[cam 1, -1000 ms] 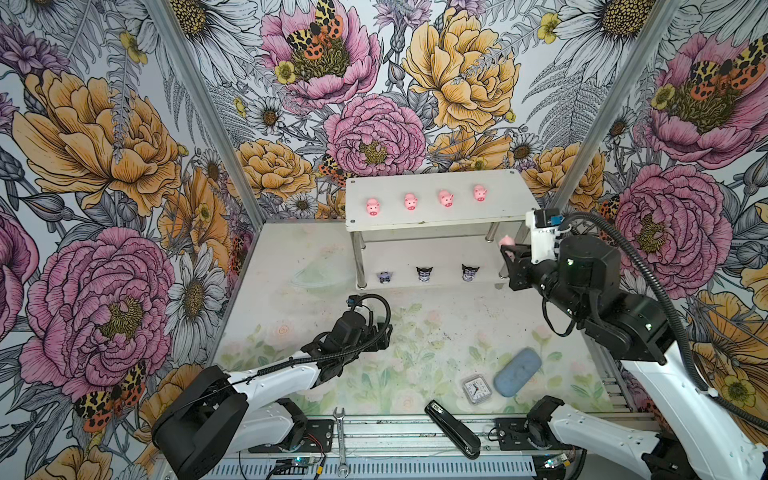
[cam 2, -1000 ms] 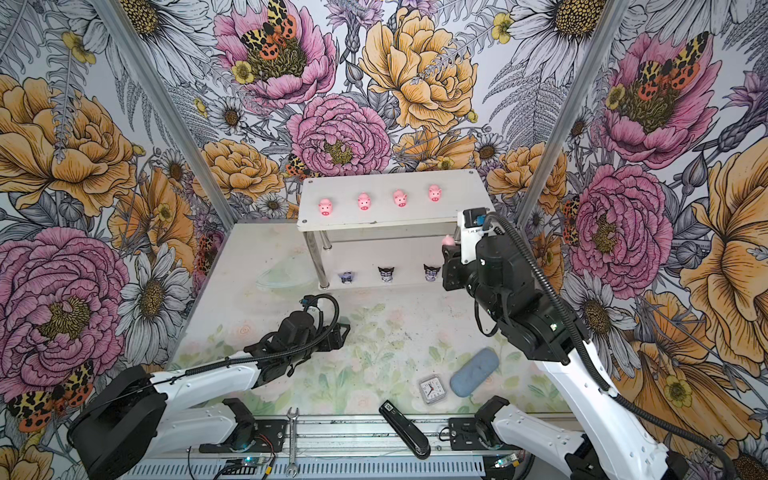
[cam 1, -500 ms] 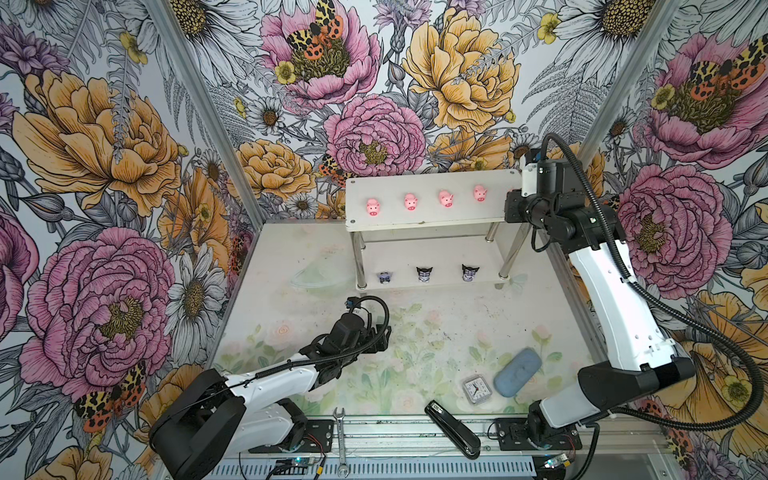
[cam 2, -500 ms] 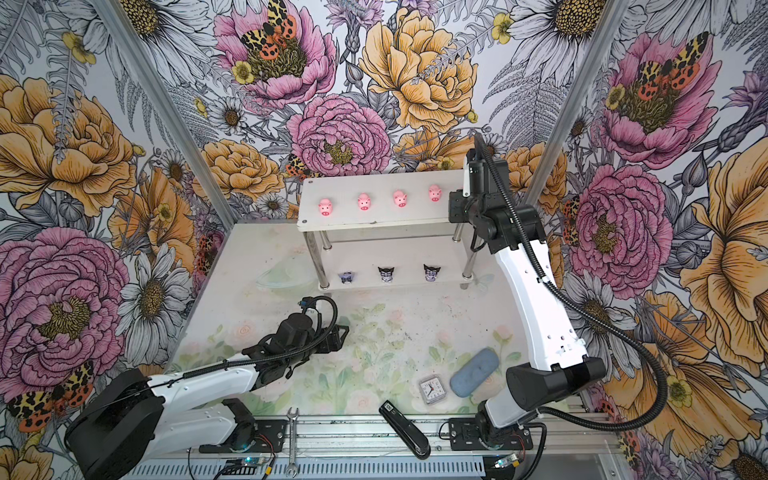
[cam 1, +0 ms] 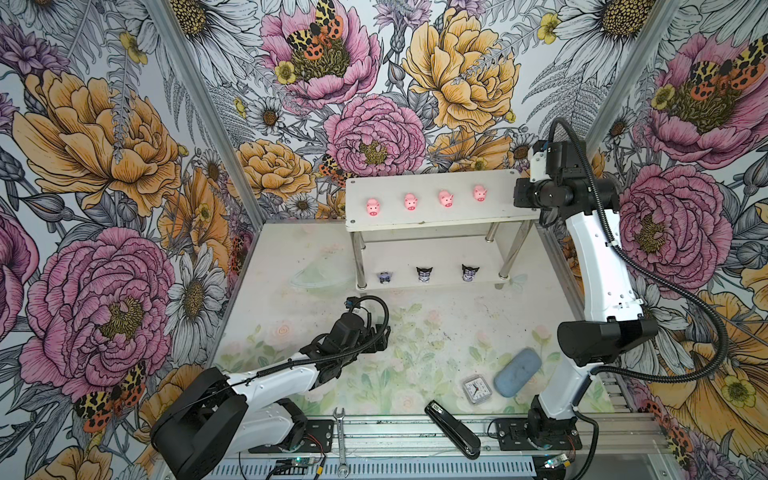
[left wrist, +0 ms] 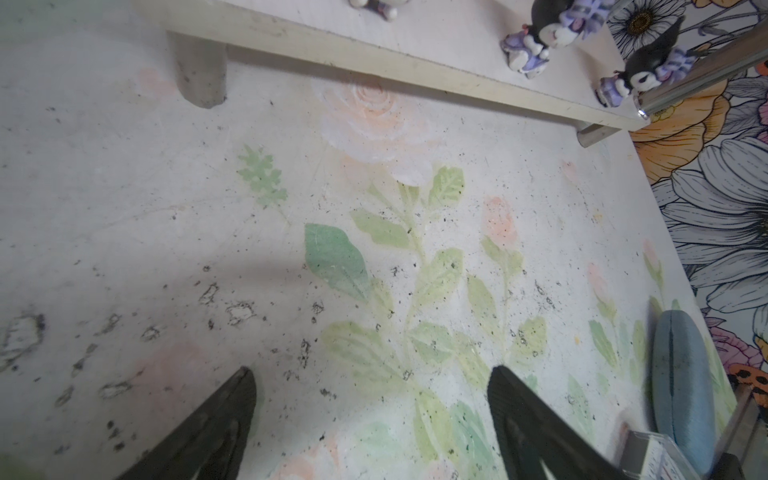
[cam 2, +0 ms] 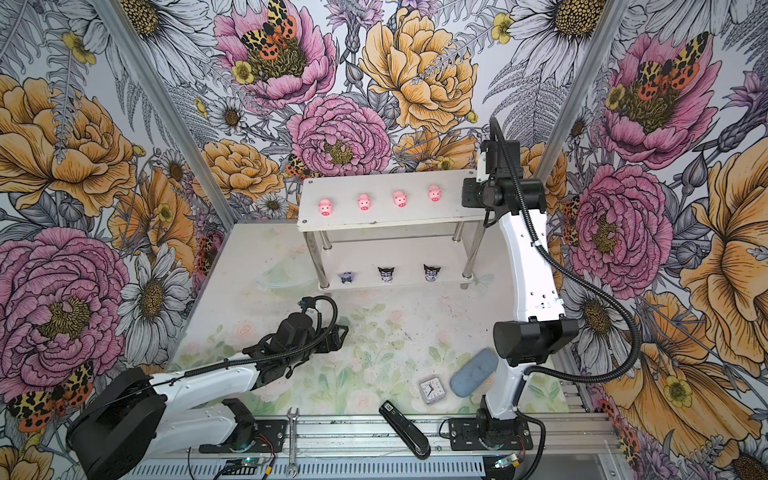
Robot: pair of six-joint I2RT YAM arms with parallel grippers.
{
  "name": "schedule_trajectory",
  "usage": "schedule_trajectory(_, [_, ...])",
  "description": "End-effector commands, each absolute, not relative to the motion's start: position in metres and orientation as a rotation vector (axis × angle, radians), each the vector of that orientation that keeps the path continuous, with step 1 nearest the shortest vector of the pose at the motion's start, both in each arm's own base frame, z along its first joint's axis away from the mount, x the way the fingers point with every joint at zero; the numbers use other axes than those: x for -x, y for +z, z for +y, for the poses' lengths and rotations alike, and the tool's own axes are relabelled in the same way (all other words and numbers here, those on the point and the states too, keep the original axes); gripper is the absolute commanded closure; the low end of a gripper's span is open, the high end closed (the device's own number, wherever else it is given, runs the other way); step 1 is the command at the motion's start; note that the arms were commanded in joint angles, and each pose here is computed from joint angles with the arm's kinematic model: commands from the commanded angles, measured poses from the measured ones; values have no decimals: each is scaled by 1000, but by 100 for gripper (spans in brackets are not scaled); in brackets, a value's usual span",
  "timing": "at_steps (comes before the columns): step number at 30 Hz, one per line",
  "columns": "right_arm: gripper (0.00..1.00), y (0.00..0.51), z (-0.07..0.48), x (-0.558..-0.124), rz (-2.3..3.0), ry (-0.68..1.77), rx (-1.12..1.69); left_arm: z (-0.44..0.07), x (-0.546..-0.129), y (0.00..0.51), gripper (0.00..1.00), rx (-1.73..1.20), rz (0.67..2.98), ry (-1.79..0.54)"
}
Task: Place and organize the plastic toys onto the shelf
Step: 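Carry the last pink pig up over the shelf top end, then lower the pink pig onto the shelf top beside the row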
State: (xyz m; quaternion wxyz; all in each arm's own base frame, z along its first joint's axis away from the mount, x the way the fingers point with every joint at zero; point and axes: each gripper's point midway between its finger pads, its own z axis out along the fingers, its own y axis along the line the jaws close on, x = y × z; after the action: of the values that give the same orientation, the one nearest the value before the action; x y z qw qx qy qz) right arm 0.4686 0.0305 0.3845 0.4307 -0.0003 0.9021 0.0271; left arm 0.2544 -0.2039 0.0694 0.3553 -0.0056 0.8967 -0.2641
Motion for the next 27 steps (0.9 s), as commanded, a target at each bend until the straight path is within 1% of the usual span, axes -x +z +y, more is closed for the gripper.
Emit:
schedule_trajectory(1, [80,386,33,-466,2266,81,32,-208,-259,75,11,18,2298,-714])
schedule_trajectory(12, [80,382,34,-483,2266,77,37,-209,-260,75,11,21,2299,-713])
schedule_trajectory(22, [79,368,34,-494,2294,64,50,-211,-262,77,11,16,2301,-711])
schedule_trajectory(27, [76,364,33,-497,2301,54,60,-213,-263,76,11,14,2305,-710])
